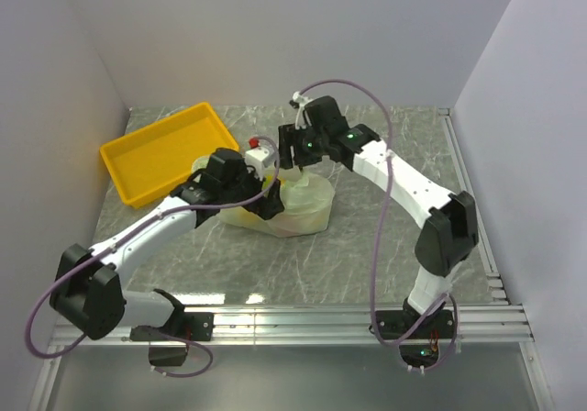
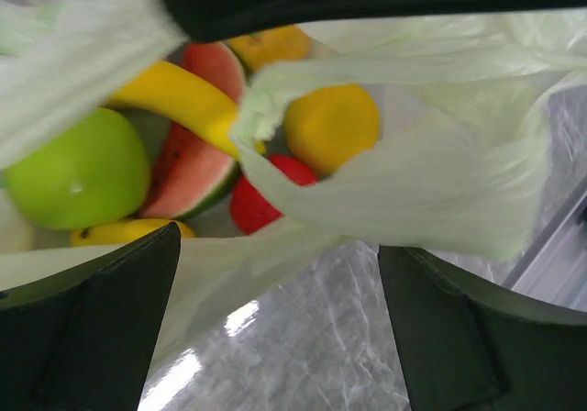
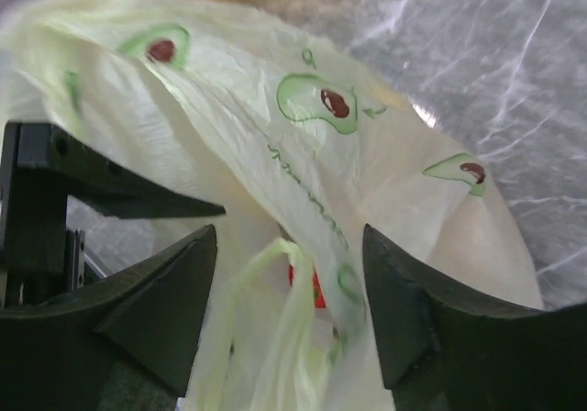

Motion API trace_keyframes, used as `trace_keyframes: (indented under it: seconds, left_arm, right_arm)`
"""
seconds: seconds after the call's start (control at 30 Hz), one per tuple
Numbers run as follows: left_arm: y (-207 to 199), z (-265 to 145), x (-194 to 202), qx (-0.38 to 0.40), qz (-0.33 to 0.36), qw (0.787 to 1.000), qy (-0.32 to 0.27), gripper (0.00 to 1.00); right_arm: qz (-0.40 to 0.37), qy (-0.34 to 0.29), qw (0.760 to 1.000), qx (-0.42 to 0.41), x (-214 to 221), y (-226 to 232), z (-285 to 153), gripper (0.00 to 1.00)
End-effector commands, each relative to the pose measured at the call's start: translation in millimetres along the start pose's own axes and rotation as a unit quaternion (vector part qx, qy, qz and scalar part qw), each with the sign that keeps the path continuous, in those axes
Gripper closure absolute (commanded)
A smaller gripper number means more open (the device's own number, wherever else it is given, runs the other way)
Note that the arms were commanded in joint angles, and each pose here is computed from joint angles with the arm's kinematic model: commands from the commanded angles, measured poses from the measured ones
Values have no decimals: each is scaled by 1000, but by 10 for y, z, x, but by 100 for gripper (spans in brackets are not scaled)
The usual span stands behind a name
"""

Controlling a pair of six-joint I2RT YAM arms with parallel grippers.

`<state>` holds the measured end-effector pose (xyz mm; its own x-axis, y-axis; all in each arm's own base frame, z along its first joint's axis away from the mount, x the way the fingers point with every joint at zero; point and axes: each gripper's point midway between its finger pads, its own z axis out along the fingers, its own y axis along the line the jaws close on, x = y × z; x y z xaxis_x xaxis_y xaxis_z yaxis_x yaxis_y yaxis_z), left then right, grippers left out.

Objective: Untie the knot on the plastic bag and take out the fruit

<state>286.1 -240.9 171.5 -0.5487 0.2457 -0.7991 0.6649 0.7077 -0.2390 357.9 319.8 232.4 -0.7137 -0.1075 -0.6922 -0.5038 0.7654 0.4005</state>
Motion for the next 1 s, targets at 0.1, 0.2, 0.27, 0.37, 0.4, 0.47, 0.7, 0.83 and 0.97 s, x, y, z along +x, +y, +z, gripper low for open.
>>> trace_keyframes:
  seconds: [0.1, 0.2, 0.27, 0.37, 0.4, 0.47, 0.7, 0.83, 0.97]
  left_arm:
    - [-490, 253, 408, 80, -3, 996, 49, 6]
    - [-723, 246, 709, 104, -18, 991, 80, 6]
    - [-816, 232, 846, 110, -30, 989, 91, 7]
    - [-876, 205, 1273, 111, -50, 984, 133, 7]
    - [-900, 203, 1352, 112, -53, 982, 141, 7]
    - [-901, 213, 1536, 107, -74, 978, 166, 7]
    - [-899, 300, 1883, 82, -139, 968, 193, 7]
    - [-942, 220, 1398, 84, -127, 982, 114, 3]
    - [-1011, -24, 587, 74, -106, 991, 15, 1]
  right_arm:
    - [25, 21, 998, 49, 258, -398, 385, 72]
    - [68, 8, 993, 99, 296, -873, 361, 100]
    - [92, -1, 989, 119, 320, -1132, 326, 100]
    - [118, -22, 979, 164, 265, -1529, 212, 100]
    - [124, -25, 976, 180, 259, -1671, 185, 100]
    - [130, -23, 969, 210, 308, -1862, 188, 100]
    - [151, -22, 957, 246, 403, -2205, 122, 100]
    - [108, -37, 969, 218, 269, -1849, -78, 56]
    - [69, -91, 975, 192, 29, -1234, -539, 30]
